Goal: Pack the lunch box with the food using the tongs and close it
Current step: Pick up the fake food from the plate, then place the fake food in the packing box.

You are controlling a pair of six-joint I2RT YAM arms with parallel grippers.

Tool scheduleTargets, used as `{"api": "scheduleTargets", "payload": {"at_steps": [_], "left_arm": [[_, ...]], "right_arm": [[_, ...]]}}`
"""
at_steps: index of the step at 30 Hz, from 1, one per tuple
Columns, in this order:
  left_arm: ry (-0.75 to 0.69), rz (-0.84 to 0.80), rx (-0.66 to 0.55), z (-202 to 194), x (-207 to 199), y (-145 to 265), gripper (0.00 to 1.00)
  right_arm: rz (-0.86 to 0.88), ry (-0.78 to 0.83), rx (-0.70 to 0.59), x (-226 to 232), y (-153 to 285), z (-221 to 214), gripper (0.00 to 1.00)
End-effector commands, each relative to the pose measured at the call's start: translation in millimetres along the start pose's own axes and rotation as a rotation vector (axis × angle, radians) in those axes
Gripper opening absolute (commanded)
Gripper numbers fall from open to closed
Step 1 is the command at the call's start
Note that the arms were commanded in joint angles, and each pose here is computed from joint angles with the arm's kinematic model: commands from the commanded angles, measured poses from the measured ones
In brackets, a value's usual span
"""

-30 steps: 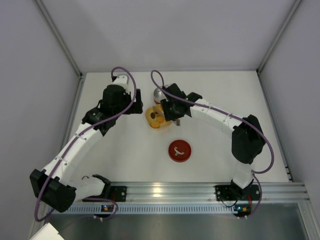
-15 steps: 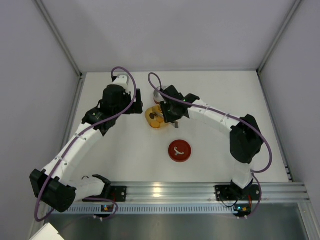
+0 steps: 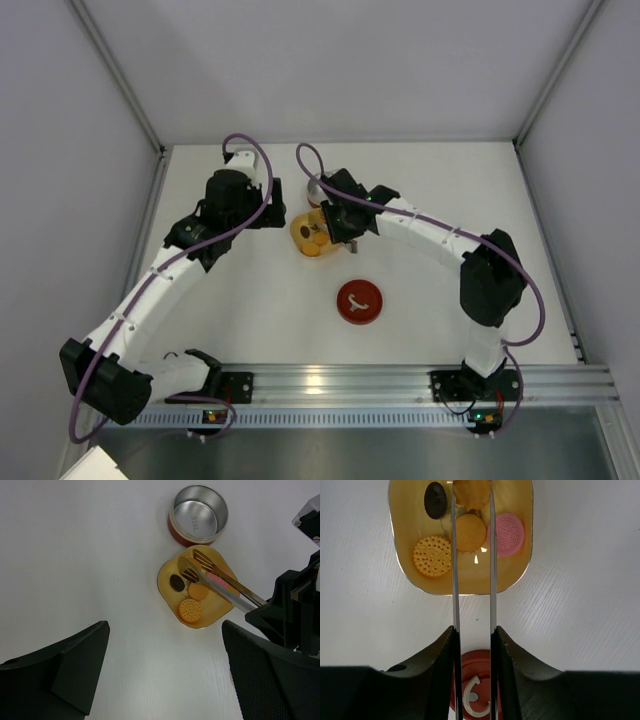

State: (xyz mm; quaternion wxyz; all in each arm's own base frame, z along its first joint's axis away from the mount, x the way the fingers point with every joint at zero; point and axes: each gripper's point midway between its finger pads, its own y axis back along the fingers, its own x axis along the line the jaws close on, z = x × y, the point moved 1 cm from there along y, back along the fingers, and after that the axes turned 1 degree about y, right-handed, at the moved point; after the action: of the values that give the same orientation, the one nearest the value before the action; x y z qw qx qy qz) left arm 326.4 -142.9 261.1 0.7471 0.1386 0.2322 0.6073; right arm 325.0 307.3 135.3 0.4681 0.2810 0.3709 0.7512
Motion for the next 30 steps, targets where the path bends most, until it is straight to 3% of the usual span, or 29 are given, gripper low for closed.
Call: {"api": "scheduleTargets", "payload": {"at_steps": [1,15,24,30], "left_arm": [[-0.003,-0.005,-0.006,1,0,2,0.99],[-0.005,-0.003,0.004,-2,0,0,0.99],[-0.006,0.003,0.012,-4,1,-3,0.99],[-0.007,0.002,0.016,-5,1,-4,0.99]], "right_arm": [[0.005,0.017,-0.116,7,44,33,0.23],[-0.003,-0.021,-0.233,-14,76,90,0.26],[-0.033,-0.064,-0.27,-36,67,129,0.27],[-0.037,-0.067,-0.245,-40,50,128,0.28]]}}
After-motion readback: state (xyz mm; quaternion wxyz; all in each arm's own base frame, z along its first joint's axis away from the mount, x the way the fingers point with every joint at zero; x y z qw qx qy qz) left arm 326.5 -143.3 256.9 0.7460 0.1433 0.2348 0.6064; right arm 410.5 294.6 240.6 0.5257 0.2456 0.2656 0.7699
